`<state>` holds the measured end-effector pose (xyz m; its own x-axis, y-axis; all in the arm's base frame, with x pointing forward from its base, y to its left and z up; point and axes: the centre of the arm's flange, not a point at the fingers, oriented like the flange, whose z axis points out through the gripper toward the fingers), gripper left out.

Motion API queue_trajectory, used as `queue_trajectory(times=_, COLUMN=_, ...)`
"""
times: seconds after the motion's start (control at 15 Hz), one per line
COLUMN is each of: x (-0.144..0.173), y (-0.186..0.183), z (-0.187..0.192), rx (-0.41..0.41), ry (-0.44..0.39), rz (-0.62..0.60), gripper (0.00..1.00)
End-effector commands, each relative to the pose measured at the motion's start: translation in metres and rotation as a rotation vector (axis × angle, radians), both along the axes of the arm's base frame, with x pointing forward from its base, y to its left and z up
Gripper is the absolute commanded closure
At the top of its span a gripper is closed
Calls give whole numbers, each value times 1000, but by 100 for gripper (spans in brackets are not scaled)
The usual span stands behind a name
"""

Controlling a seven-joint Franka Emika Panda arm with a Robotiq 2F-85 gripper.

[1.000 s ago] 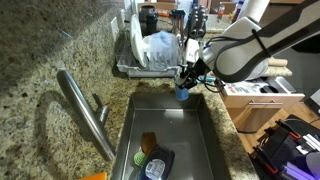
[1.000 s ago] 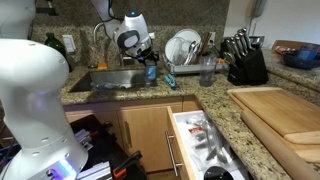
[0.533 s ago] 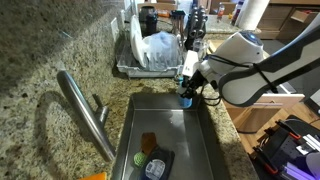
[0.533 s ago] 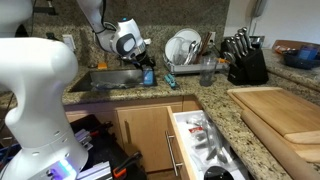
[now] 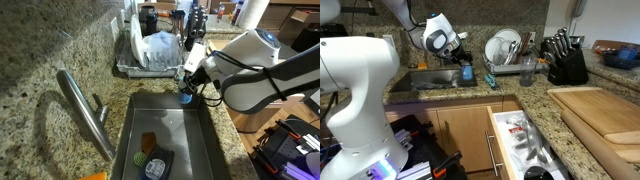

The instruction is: Put the soap bottle in front of the sink and the cup in front of the drawer

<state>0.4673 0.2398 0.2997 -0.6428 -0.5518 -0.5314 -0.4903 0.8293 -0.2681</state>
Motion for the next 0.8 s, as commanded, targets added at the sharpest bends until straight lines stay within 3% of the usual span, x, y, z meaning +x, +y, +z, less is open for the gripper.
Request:
queue_trajectory(times=0.0, x=-38, y=-10, z=29, rx=5, ry=-34, rz=-106, gripper=56)
queue_trajectory(times=0.13, x=-44, y=-18, z=36, rx=34, ry=-81, rz=-158, gripper=56)
queue_trajectory(times=0.2, x=-18, y=-16, z=8, rx=29, ry=-32, rz=-114, gripper=31)
queue_trajectory(times=0.4, x=-24, y=-18, z=13, rx=39, ry=-55, rz=-135, gripper=31)
queue_trajectory(times=0.47, x=-24, y=-18, z=13, rx=38, ry=-56, rz=-136, gripper=56)
queue_trajectory(times=0.73, x=-37, y=-44, z=37, rx=110, ry=-70, rz=-321, gripper=56)
